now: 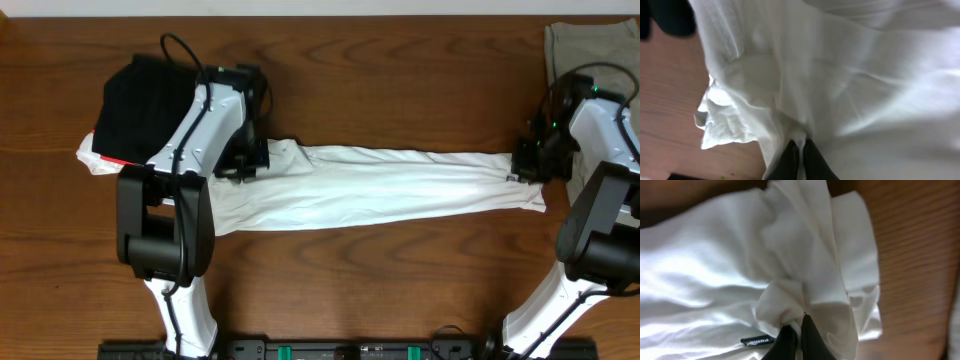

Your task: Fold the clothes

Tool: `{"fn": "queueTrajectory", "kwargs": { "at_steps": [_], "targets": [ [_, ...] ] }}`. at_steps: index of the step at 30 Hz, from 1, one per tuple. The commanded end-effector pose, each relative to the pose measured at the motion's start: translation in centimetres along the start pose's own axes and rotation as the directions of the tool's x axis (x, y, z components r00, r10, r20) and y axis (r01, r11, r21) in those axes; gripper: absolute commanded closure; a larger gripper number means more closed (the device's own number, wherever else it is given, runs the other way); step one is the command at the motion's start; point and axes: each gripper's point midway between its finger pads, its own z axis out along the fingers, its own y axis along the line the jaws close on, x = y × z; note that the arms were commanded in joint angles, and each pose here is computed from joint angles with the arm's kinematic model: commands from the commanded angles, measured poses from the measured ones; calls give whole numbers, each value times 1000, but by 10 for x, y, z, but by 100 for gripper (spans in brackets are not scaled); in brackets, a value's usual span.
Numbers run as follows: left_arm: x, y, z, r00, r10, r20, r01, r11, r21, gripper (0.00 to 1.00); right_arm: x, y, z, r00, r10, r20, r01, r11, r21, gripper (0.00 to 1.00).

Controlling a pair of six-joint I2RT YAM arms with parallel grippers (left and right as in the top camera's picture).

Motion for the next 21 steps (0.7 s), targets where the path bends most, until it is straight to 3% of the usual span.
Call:
{"fn": "queueTrajectory", "kwargs": {
  "at_steps": [1,10,21],
  "targets": [
    [8,18,18,998,-57,-35,55,997,-50,94,4,-9,7,1000,28,7,-28,999,27,99],
    [8,46,27,988,-140,-68,137,990,-44,94,2,-11,9,999,29,17,-29,999,37,99],
    [28,51,43,981,-139,-138,130,989,-70,94,6,-10,9,1000,28,-2,-28,999,36,99]
  ]
}}
